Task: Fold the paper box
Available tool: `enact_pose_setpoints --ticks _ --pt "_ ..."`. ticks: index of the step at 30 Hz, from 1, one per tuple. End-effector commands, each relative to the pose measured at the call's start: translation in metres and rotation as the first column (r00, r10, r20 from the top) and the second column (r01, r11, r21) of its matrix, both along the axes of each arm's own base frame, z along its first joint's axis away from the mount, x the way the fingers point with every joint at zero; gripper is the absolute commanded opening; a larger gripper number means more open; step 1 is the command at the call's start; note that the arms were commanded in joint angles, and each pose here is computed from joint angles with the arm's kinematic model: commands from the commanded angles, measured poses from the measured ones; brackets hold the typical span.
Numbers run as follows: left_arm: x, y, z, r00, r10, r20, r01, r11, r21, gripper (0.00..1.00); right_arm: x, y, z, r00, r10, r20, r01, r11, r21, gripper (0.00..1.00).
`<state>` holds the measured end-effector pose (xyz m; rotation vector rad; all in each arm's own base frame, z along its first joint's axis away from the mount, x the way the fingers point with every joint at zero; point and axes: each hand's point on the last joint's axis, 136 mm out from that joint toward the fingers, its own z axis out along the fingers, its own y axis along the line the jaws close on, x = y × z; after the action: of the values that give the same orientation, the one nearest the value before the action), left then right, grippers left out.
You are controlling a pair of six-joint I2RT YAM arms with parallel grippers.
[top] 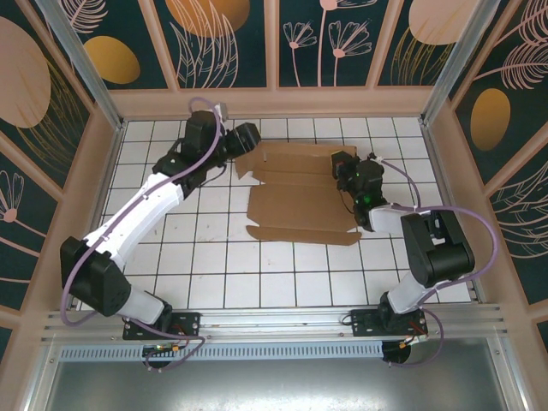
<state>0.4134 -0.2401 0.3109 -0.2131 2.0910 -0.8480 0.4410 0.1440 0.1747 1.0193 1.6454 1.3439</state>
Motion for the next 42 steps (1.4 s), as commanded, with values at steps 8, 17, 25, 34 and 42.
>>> enact_pose_setpoints --ticks 8,17,25,34,42 --pt "0.038 -0.020 -0.097 0.974 -0.056 -0.219 0.108 0.966 0.235 0.66 -0.007 0.002 -0.010 0.998 0.066 -0.010 -0.066 0.998 -0.020 0.05" --pt "0.048 -0.004 -0.133 0.961 -0.033 -0.275 0.088 0.978 0.190 0.66 -0.006 0.005 -0.008 0.996 0.084 -0.005 -0.084 0.996 -0.026 0.05" --pt "0.045 -0.036 -0.130 0.953 -0.171 -0.250 0.173 0.985 -0.015 0.63 -0.003 0.011 -0.006 0.994 0.109 -0.002 -0.109 0.994 -0.010 0.05" --pt "0.039 -0.060 -0.134 0.935 -0.270 -0.231 0.220 0.950 -0.221 0.53 -0.002 0.022 -0.010 0.990 0.142 -0.001 -0.141 0.990 0.028 0.05" --pt "0.040 -0.055 -0.124 0.945 -0.254 -0.205 0.215 0.957 -0.194 0.60 -0.002 0.025 -0.005 0.988 0.156 0.013 -0.156 0.987 0.033 0.04"
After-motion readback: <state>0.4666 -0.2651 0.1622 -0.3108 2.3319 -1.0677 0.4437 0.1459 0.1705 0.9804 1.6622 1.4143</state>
